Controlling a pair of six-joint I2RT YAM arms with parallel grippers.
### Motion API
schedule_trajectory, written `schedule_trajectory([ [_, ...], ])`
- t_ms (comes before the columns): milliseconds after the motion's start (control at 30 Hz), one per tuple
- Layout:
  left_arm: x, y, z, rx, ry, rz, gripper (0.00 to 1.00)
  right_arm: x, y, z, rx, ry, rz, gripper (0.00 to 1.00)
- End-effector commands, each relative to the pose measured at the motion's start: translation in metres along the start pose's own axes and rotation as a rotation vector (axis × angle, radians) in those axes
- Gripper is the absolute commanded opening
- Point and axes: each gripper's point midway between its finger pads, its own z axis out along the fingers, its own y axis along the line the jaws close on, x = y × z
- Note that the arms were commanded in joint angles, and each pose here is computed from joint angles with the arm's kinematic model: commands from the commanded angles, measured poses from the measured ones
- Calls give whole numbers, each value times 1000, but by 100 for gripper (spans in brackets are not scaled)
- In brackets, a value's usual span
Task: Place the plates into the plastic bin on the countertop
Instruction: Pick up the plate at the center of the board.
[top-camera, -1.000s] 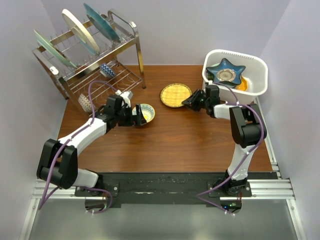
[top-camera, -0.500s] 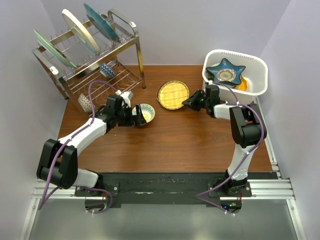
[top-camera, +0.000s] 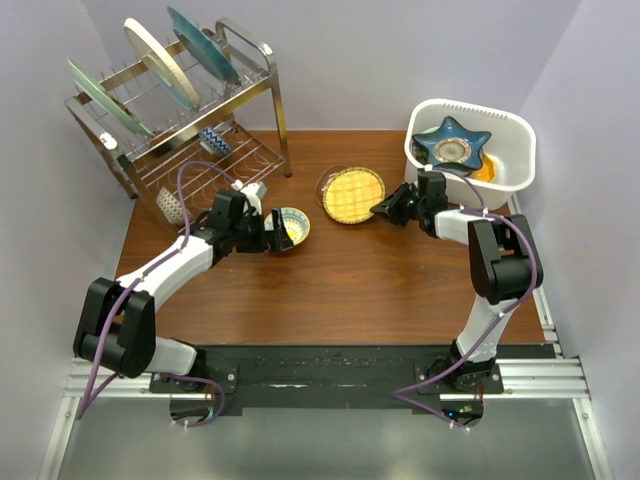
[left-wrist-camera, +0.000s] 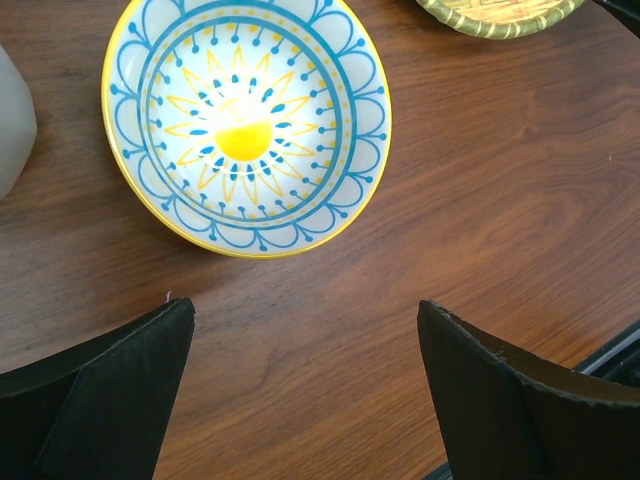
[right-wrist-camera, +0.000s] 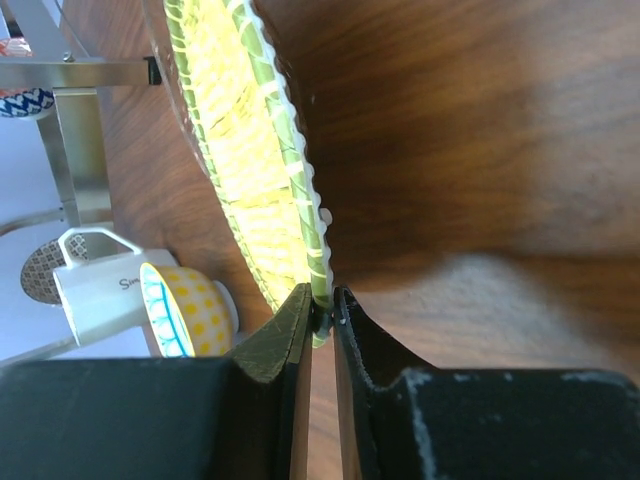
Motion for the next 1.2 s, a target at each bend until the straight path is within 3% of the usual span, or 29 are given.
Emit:
schedule_trajectory([
  [0,-17,-15,0,58,-43,41,98,-49,42,-31,-111,-169,-63,13],
  [667,-28,-29,9,134,-45,46,98,-47,85,-79,-263,-178,-94,12],
  [1167,-19,-28,0,126,-57,28,98,-85,105,-90,-334,-224,-70,12],
])
